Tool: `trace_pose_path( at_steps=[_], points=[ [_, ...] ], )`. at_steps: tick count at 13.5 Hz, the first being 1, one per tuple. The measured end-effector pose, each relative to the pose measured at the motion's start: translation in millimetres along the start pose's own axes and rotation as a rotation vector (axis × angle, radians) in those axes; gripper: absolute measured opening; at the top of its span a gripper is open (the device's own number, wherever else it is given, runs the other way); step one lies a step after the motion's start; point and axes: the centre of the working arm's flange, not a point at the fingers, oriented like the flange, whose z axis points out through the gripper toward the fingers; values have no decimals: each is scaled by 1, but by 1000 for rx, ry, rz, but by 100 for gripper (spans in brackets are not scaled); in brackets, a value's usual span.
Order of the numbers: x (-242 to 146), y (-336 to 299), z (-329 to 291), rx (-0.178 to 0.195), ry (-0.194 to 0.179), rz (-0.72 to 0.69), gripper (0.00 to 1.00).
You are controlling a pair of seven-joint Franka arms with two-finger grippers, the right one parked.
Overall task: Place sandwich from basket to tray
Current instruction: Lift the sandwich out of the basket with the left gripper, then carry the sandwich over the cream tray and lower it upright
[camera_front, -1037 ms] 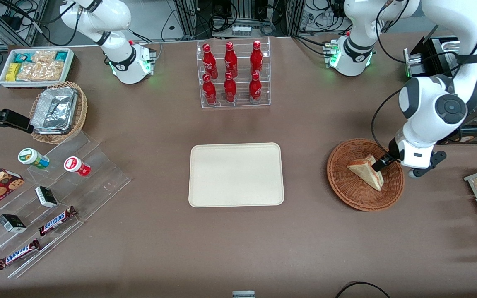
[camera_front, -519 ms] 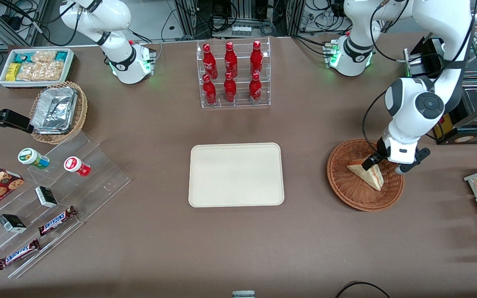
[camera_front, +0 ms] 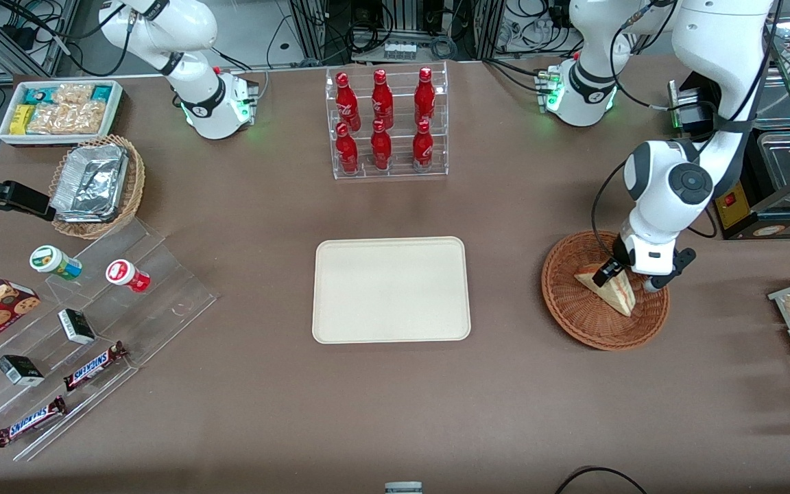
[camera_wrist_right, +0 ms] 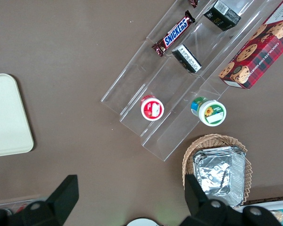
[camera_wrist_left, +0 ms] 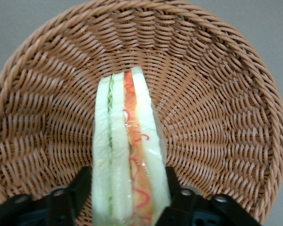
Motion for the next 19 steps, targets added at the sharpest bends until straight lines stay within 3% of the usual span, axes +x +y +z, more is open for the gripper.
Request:
trace_pose_path(
  at_steps=[1,3,6,9,13,16,19],
  points=[
    [0,1,-2,-4,4,-1,49],
    [4,5,-18,-7,8,0,37],
    [4,24,-87,45,-44,29,31],
    [-24,78,-182,110,-103,137,19],
    [-111,170,-226,88,-109,357,19],
    [-178,225,-197,94,-152,521,19],
    [-231,289,-161,69,-195,633,19]
  ],
)
